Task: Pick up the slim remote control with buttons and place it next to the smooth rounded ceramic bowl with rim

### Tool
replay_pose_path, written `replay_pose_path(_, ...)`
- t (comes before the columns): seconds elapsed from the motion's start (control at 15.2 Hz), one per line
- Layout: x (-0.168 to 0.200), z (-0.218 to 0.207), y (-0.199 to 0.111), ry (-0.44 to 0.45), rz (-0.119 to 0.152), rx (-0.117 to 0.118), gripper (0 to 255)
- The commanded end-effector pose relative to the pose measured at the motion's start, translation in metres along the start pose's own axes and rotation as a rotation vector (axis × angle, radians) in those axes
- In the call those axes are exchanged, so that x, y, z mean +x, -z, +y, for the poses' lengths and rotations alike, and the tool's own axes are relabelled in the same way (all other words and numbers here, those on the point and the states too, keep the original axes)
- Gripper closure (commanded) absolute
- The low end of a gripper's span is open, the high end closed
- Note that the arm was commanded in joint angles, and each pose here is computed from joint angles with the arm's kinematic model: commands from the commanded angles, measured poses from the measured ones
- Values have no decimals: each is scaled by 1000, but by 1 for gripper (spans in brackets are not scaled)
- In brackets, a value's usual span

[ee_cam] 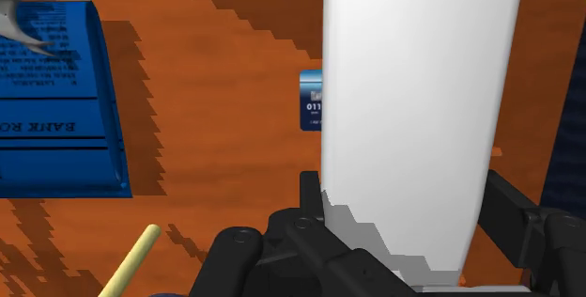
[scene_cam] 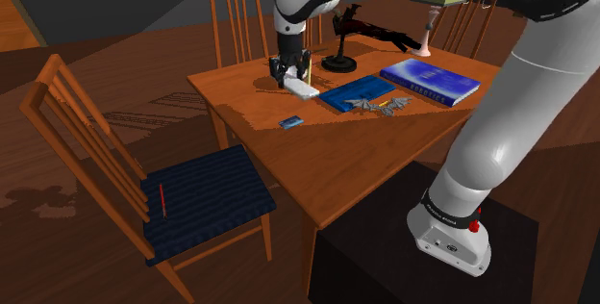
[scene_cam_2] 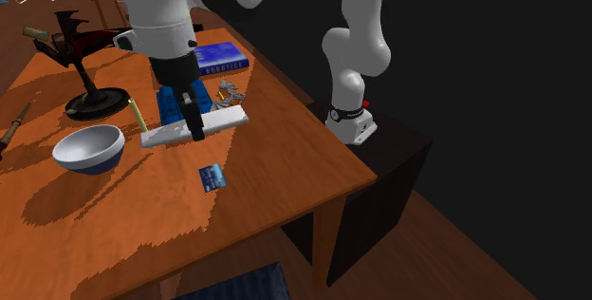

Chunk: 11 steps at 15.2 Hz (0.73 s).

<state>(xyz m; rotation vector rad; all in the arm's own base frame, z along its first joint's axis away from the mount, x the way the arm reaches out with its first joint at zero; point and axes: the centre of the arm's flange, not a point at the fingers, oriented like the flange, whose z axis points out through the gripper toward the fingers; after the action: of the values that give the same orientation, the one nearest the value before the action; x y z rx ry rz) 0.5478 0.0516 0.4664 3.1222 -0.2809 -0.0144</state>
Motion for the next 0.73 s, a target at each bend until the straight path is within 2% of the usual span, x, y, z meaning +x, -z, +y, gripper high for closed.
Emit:
replay_pose_path(0.0, 29, -1, -1, 0, 1, 0, 255)
replay_pose_path(0.33, 96, -1, 0, 0, 1, 0, 255)
replay_pose_path(0.66, 96, -1, -27, 0, 1, 0, 255)
